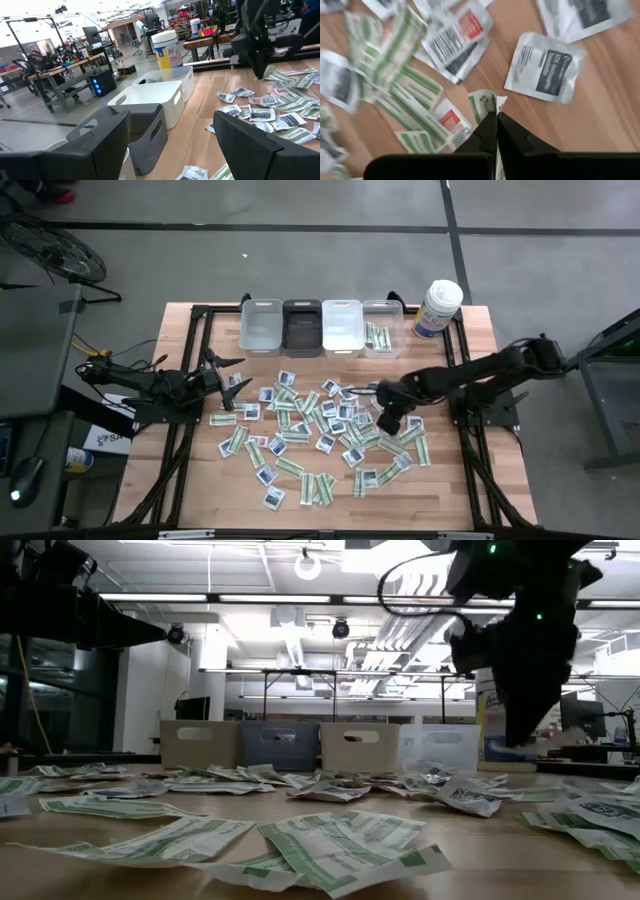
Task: Pick & Place First Aid Supplies
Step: Put the green bandage into the transparent bin
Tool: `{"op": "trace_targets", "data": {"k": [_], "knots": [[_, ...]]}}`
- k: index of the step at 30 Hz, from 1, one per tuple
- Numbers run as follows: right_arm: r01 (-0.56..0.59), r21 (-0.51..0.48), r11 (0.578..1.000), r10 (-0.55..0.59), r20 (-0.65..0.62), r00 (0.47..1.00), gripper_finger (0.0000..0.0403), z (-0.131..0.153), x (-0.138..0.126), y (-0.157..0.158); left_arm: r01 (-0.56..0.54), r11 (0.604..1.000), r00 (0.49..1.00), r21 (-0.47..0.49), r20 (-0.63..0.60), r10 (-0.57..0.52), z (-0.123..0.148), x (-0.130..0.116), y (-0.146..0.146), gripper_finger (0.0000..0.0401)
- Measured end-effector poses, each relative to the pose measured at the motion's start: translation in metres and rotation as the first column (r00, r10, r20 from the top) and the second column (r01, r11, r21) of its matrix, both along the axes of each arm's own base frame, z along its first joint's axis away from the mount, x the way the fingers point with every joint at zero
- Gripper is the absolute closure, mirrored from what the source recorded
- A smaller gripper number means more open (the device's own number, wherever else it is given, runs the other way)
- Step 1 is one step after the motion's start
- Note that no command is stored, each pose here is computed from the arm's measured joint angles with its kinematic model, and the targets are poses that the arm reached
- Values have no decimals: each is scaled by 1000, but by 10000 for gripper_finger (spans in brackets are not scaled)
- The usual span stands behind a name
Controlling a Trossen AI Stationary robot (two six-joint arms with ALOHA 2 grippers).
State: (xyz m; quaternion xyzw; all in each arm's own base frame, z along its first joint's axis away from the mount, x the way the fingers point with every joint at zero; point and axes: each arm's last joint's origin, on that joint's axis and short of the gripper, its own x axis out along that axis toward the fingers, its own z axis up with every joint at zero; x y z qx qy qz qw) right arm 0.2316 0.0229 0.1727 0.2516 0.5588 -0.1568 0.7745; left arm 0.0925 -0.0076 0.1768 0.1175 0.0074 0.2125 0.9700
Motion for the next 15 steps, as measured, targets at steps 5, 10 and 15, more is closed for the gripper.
{"op": "trace_targets", "data": {"k": [5, 10, 15], "knots": [[70, -11, 998, -69, 49, 996, 402, 14, -7, -3, 0, 1000, 1000, 0, -1, 0, 0, 0, 0, 121], [142, -38, 989, -139, 71, 988, 402, 25, -16, -15, 0, 1000, 1000, 0, 0, 0, 0, 0, 0, 121], [214, -31, 976, -209, 120, 971, 402, 35, -21, -31, 0, 1000, 1000, 0, 0, 0, 0, 0, 0, 121]]}}
